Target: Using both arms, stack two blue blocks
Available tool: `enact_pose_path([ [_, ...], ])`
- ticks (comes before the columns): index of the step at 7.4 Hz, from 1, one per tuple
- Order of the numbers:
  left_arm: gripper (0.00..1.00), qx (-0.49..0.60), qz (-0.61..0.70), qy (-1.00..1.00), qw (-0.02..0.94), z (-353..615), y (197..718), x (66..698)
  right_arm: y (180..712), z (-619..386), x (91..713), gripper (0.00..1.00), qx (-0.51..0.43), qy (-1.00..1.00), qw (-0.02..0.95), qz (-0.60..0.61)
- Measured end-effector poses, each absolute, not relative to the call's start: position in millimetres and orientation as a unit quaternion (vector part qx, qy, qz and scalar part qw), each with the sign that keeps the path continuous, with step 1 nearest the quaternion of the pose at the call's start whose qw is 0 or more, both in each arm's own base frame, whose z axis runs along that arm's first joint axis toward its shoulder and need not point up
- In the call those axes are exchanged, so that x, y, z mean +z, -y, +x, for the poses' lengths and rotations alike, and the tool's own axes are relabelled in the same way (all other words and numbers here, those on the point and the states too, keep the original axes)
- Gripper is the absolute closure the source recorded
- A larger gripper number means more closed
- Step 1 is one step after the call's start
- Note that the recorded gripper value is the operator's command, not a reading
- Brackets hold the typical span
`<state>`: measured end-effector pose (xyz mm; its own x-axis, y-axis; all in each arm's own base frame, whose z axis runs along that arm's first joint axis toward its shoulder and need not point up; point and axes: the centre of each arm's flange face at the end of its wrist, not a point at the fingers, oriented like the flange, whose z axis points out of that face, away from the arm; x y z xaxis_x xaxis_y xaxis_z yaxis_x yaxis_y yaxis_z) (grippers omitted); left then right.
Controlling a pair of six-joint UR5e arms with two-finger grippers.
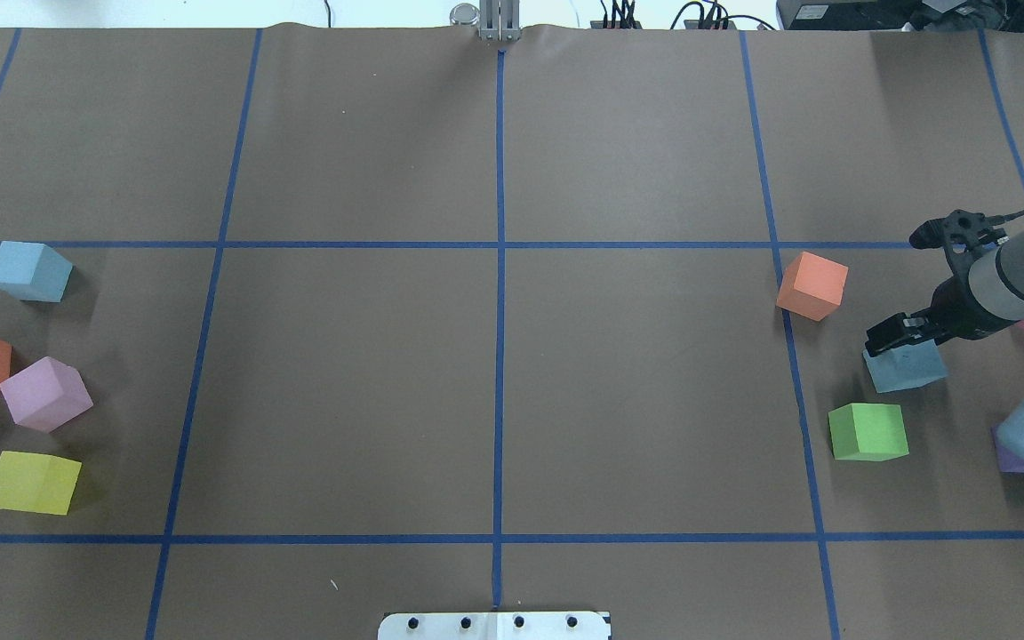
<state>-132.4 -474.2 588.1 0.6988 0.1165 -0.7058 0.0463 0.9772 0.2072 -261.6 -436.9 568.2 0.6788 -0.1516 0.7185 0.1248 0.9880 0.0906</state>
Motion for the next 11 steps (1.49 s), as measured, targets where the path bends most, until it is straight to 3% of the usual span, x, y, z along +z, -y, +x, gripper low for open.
enact_pose_path([
  [2, 0.02, 0.019, 0.104, -0.388, 0.916, -132, 474, 589, 433, -264, 560, 0.02, -0.070, 0.397, 0.915, 0.019],
  [5, 0.02, 0.019, 0.104, -0.388, 0.916, -132, 474, 589, 430, -262, 554, 0.28, -0.070, 0.399, 0.914, 0.022],
  [6, 0.02, 0.019, 0.104, -0.388, 0.916, -132, 474, 589, 429, -263, 556, 0.47, -0.070, 0.397, 0.915, 0.021],
  [11, 0.02, 0.009, 0.104, -0.388, 0.916, -132, 478, 583, 430, -263, 556, 0.49, -0.071, 0.396, 0.915, 0.018],
])
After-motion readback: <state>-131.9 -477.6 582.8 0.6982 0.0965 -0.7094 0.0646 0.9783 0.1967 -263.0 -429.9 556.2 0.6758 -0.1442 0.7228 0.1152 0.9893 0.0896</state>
